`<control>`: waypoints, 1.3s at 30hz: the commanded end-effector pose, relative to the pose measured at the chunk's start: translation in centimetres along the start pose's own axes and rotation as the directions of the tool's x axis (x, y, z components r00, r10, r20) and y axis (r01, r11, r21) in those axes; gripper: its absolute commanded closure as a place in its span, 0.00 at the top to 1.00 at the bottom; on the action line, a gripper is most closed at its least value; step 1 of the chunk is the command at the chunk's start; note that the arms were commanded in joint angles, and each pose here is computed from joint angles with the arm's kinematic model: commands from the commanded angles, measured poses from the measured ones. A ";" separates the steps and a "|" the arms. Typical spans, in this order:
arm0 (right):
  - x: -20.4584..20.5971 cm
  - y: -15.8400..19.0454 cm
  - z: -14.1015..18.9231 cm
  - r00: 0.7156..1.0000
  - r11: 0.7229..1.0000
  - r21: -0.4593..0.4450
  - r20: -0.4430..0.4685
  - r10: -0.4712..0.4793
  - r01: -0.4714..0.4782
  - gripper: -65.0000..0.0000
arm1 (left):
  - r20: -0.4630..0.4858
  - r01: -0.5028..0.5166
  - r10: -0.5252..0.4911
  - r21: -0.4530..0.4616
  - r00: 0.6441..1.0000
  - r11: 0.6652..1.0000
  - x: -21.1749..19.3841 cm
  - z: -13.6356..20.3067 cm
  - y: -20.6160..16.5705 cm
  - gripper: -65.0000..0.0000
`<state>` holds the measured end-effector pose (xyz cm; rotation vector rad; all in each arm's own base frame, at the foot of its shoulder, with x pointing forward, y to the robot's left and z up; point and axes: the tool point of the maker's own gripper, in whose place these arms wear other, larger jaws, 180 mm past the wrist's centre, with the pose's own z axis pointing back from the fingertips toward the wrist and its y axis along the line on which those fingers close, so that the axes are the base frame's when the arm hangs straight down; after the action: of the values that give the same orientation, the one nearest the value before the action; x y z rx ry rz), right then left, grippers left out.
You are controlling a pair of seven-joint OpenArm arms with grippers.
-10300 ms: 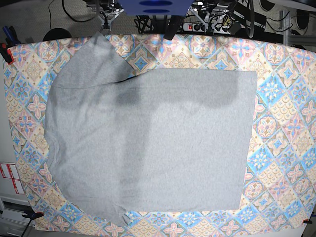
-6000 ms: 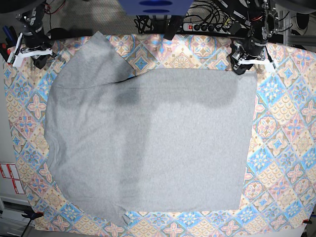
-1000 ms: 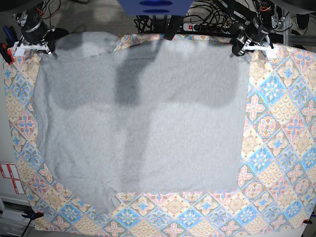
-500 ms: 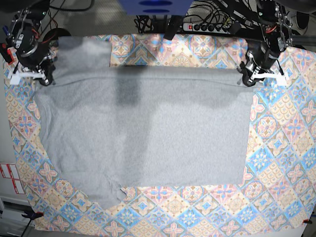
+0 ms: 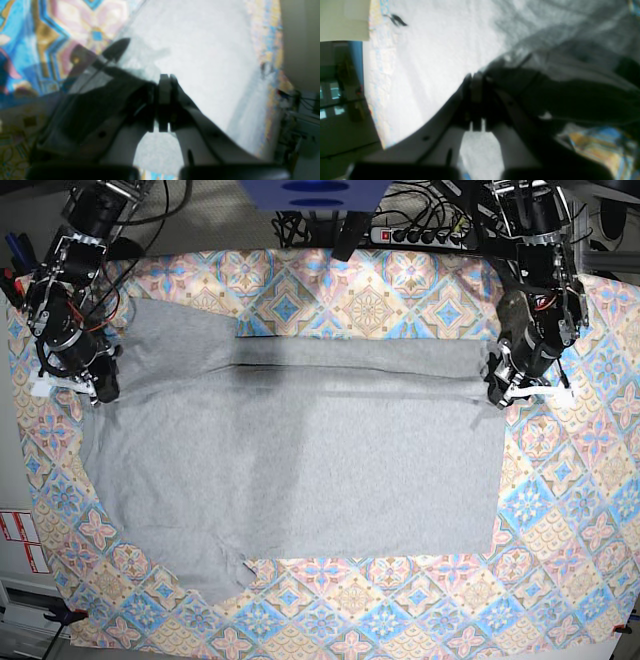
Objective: Fold the T-shirt properly
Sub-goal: 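Carry the hem with both grippers toward the collar, folding the shirt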
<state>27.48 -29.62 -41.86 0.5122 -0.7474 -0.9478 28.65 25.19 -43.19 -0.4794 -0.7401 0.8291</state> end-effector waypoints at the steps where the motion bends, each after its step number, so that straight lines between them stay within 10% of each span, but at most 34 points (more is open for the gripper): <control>1: 1.8 1.4 -0.1 0.999 0.999 0.038 0.039 0.008 -0.010 0.00 | 0.047 0.022 -0.021 -0.031 0.999 0.999 2.0 -0.2 -1.3 0.00; 19: 2.8 3.8 -4.8 0.992 0.988 0.087 0.002 -0.125 0.125 0.12 | 0.019 0.025 -0.026 0.031 0.999 0.999 2.2 -3.6 -1.1 0.02; 25: 2.1 2.6 -4.0 0.993 0.991 0.065 -0.008 -0.116 0.117 0.35 | 0.003 0.015 -0.015 0.045 1.000 0.999 1.6 -3.2 -0.2 0.31; 39: 1.2 -1.5 2.1 0.999 0.998 -0.030 0.023 0.050 -0.049 0.36 | -0.084 -0.084 0.081 -0.026 0.993 0.996 -1.5 0.9 1.0 0.33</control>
<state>24.55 -30.86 -42.63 0.4537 -0.7096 -0.9421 25.99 24.31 -44.99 -0.5547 -0.6216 0.8868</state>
